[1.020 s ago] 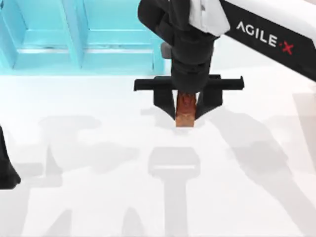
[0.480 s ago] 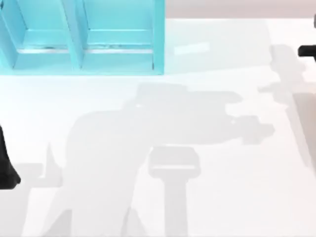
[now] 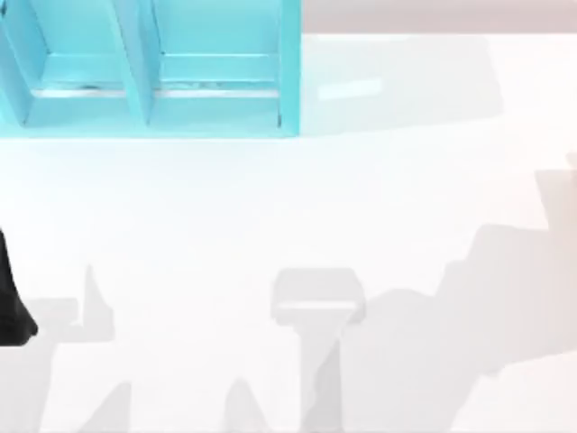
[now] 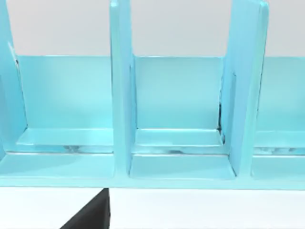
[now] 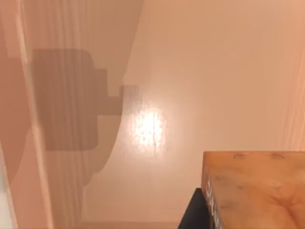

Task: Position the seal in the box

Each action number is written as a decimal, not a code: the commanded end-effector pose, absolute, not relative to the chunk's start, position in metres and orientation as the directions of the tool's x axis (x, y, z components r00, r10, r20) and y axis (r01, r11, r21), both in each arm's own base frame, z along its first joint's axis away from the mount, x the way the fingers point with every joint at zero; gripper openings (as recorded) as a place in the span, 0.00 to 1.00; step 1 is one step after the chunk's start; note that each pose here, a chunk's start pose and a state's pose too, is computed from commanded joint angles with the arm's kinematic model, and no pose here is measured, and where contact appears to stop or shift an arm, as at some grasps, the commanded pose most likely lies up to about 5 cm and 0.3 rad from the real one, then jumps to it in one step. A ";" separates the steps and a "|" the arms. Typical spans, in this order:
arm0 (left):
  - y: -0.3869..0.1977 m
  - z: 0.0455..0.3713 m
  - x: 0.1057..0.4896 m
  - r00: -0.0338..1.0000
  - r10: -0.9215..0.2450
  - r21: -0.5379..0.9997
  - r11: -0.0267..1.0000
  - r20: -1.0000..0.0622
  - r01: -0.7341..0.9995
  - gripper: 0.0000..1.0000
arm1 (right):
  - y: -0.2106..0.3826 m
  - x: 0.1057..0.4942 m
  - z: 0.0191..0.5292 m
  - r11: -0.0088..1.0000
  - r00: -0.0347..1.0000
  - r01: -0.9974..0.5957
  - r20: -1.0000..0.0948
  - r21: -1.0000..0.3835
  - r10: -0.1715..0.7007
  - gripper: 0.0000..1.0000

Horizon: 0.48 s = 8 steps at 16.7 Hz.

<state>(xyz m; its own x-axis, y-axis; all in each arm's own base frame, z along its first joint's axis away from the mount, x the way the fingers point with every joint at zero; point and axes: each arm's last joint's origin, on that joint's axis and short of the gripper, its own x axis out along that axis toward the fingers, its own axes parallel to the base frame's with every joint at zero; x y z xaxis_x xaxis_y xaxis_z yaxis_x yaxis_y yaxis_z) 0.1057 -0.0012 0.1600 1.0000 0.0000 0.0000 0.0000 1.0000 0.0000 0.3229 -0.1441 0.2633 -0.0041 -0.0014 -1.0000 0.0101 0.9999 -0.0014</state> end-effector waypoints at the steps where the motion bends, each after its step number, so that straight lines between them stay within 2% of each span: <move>1: -0.001 0.160 0.106 1.000 0.000 0.000 1.000 0.000 0.000 1.00 | -0.147 0.319 0.264 1.000 0.000 0.010 -1.000 -0.002 -0.002 0.00; 8: -0.001 0.160 0.106 1.000 0.000 0.000 1.000 0.000 0.000 1.00 | -0.147 0.320 0.253 1.000 -0.006 0.010 -1.000 -0.001 -0.001 0.00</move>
<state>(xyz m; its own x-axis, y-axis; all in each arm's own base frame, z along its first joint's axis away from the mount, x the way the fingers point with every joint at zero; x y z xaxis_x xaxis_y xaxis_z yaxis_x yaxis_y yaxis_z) 0.1057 -0.0012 0.1600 1.0000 0.0000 0.0000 0.0000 1.0000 0.0000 0.3197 -0.1473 0.2531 -0.0057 -0.0008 -1.0000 0.0095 1.0000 -0.0009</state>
